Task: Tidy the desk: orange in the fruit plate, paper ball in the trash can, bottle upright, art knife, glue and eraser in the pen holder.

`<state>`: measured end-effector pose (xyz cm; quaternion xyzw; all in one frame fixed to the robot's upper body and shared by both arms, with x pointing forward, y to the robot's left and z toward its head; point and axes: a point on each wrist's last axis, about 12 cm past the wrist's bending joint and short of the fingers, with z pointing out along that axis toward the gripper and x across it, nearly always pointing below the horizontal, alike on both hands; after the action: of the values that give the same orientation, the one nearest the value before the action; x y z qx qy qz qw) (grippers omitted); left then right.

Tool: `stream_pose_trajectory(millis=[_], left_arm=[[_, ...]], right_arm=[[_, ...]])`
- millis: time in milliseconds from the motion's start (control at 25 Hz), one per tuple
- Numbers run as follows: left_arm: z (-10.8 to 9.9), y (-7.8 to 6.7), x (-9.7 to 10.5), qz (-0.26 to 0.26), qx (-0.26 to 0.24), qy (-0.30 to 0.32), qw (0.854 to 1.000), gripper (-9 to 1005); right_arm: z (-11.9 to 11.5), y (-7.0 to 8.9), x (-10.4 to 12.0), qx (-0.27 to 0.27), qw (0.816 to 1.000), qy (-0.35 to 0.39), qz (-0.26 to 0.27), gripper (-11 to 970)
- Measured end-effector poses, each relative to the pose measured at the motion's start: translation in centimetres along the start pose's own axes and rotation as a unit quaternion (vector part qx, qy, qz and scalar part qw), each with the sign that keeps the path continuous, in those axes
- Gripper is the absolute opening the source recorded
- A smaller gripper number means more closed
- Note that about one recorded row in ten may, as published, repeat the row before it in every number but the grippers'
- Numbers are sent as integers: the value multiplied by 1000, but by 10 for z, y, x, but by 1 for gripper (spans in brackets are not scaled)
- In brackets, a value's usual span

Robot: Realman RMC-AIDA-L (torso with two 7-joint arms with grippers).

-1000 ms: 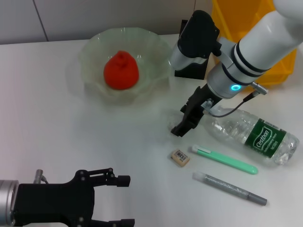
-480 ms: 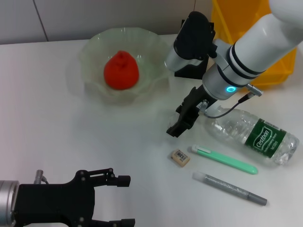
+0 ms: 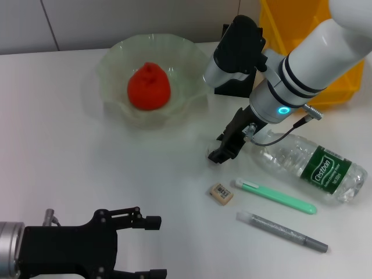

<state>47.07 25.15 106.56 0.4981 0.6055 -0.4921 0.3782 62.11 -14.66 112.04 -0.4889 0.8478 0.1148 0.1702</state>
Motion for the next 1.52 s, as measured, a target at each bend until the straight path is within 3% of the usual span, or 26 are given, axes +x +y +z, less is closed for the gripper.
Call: stream_pose_trajectory(millis=[280,440,720,960,1520], left_arm=[[0,0,0,0,-1,0,1000,843],[0,-1,1,-2,-2,-1,1000,843],[-1,-1,1,-1,-4,-2,1000,843],[-5,1,-1,5,-12,-6,1000,843],[-12,7,-8,16,-28,-16,999,842]], right_arm=[[-1,0,0,2,1000,-2,-1,387],[-8,0,-2,2,1000,-9,-2,383],[-51,3,6,14,999,-47,-1,379],[-95,8,36,22,994,-107,23,378],[-150,15,111,-44,973,-217,66,376]])
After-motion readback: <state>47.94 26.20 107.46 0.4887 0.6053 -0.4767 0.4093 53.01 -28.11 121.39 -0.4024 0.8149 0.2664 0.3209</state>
